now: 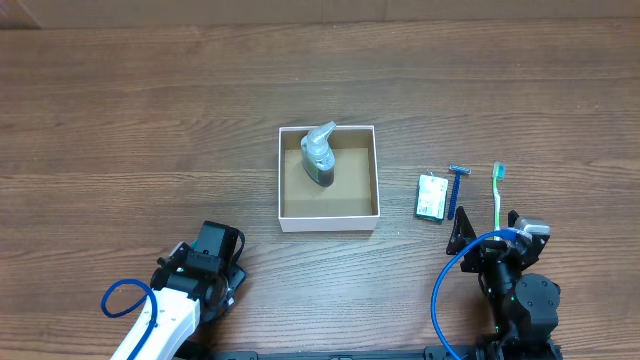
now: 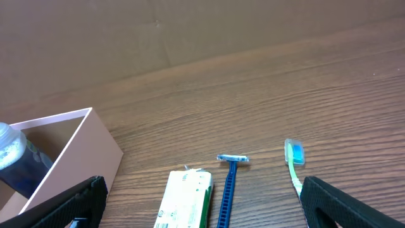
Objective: Pack container
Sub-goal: 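Lower the left gripper onto the Colgate toothpaste tube and grasp, then carry the toothpaste tube into the box and release it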
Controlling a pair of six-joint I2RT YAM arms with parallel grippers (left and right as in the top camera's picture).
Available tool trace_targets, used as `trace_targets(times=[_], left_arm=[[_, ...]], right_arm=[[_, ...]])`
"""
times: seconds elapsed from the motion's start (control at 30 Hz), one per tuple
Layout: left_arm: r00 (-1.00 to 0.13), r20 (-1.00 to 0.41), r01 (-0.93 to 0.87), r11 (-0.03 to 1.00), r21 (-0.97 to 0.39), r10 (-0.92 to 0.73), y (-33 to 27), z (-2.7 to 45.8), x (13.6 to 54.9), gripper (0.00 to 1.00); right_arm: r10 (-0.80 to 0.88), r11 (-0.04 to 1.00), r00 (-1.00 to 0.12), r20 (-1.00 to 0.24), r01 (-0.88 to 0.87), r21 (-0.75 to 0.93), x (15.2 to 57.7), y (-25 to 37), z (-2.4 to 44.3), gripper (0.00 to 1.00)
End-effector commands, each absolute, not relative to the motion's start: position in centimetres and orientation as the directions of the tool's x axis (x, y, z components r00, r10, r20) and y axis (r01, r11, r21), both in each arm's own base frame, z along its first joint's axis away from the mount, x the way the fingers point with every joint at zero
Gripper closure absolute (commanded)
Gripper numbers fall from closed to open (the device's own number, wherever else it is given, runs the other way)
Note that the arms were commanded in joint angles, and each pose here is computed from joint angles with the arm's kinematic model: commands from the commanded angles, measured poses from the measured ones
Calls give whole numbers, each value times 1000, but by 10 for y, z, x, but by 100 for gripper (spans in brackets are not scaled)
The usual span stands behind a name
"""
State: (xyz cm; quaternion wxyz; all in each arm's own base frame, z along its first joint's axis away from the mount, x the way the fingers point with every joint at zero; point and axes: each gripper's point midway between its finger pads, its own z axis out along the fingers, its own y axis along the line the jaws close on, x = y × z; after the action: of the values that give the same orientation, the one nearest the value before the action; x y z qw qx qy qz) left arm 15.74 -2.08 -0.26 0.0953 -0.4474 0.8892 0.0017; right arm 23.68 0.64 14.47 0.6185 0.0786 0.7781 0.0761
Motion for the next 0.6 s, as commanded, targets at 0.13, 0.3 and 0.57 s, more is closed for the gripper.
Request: trace_targets(times=[0.13, 0.3, 0.57], left_arm=[[-647, -230, -734, 676, -72, -727, -14, -2, 165, 64], [-733, -232, -623, 768, -148, -639, -31, 2, 182, 72], [-783, -336, -481, 852, -205, -523, -43, 53, 226, 82]], right_arm=[[216, 976, -211, -953, 36, 213, 237, 4, 146, 0], [216, 976, -211, -953, 36, 213, 237, 4, 146, 0], [216, 976, -211, -953, 36, 213, 237, 4, 146, 0]])
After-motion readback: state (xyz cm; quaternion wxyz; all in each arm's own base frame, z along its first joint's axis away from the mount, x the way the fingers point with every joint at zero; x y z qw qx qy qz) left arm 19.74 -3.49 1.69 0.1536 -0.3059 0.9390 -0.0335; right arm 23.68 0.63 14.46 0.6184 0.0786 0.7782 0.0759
